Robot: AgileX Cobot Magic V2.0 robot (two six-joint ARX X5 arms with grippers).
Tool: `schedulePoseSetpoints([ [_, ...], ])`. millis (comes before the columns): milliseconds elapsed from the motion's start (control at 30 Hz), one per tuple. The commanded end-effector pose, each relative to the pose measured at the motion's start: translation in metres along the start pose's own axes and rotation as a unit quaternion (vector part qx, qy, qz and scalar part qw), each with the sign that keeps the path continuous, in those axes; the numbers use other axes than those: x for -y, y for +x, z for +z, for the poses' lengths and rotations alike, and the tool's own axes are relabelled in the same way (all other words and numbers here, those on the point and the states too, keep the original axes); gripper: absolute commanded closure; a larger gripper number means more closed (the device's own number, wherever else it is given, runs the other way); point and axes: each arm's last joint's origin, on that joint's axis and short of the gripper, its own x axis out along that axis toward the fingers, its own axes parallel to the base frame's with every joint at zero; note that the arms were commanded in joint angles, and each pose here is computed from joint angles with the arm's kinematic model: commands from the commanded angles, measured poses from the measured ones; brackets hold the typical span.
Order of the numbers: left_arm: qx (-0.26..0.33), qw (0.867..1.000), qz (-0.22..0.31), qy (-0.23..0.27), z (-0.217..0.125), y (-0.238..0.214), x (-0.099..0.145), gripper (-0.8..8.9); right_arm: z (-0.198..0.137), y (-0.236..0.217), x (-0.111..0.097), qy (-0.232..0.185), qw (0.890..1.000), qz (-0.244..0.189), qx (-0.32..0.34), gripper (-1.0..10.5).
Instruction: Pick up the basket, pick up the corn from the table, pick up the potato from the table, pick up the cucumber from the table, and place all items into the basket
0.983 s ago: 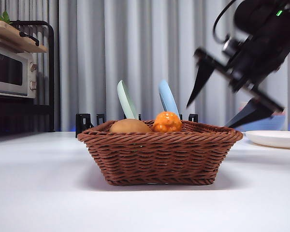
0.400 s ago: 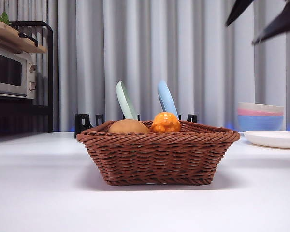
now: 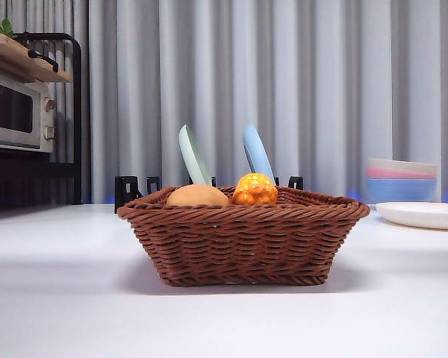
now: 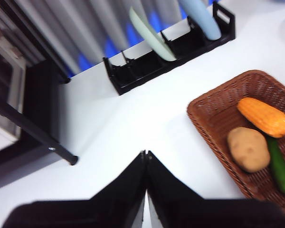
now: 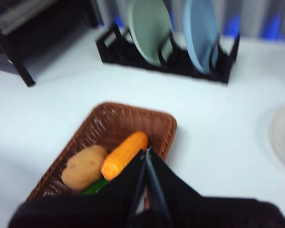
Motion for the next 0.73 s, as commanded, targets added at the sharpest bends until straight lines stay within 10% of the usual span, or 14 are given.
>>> schedulePoseSetpoints([
  [33, 0.000, 1.000, -0.013, -0.001, -0.044, 0.015, 0.012, 8.23, -0.020, -0.004, -0.008, -0.021, 1.000, 0.000, 0.008, 9.6],
  [367, 0.015, 0.989, -0.147, 0.006, -0.151, 0.054, 0.044, 8.23, -0.117, 0.007, -0.015, 0.004, 1.000, 0.003, -0.010, 9.6],
  [733, 0.042, 0.971, -0.235, -0.008, -0.153, 0.058, 0.055, 8.14, -0.133, 0.016, -0.014, 0.061, 0.997, -0.010, -0.051, 9.5],
])
